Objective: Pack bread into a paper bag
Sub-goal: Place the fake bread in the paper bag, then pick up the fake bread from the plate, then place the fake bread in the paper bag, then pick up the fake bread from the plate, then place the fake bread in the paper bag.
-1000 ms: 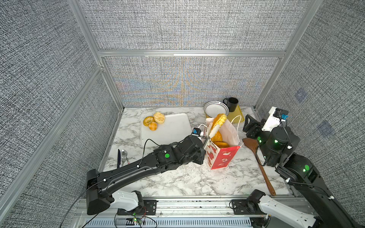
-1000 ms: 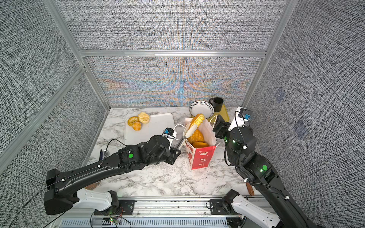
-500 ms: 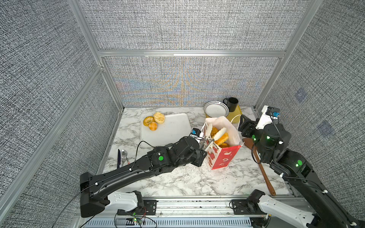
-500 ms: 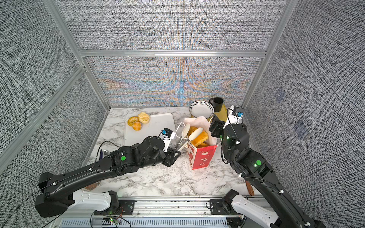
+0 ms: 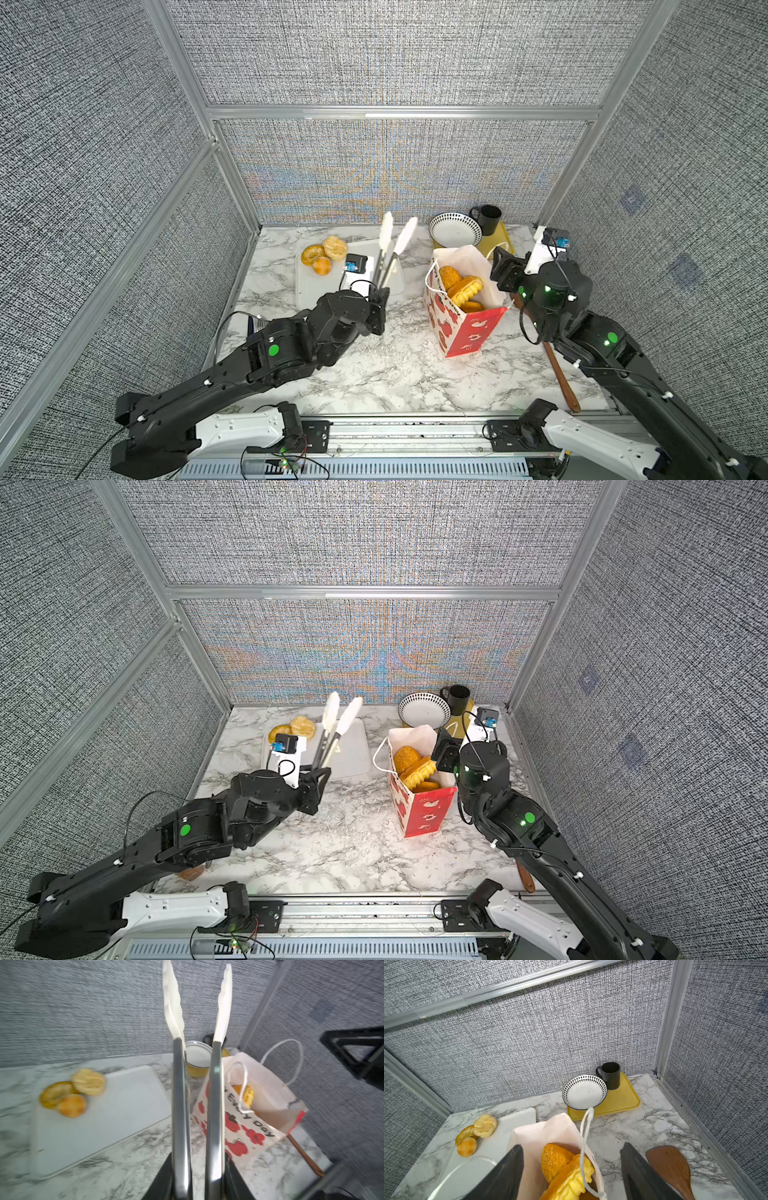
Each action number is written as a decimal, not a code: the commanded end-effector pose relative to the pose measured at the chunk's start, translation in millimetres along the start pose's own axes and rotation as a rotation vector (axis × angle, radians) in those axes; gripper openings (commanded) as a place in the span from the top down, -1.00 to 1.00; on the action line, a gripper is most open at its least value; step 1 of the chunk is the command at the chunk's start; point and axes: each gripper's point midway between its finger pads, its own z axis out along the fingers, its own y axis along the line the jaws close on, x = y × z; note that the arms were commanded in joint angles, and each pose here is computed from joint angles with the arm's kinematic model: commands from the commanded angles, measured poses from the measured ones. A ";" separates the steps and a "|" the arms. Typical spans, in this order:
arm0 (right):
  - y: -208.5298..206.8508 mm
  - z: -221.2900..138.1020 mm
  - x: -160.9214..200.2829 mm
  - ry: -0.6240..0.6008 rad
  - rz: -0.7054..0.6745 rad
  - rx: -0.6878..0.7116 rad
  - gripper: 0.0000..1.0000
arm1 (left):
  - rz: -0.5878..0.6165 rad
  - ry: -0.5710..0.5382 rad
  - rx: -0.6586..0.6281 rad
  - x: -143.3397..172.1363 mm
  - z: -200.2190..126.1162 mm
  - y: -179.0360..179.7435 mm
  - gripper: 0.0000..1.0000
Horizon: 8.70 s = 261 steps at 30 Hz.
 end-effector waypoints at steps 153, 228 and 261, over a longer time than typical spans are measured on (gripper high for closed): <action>-29.3 -76.1 25.7 -0.185 0.143 0.001 -0.92 | 0.049 -0.131 -0.011 -70.3 4.8 18.6 0.39; -6.2 -97.9 -0.4 -0.222 0.206 -0.291 -0.98 | -0.078 0.524 -0.293 91.8 229.9 104.5 0.96; 10.4 -99.9 -6.7 -0.223 0.180 -0.345 -0.98 | 0.243 0.411 0.543 57.0 45.8 -153.0 0.96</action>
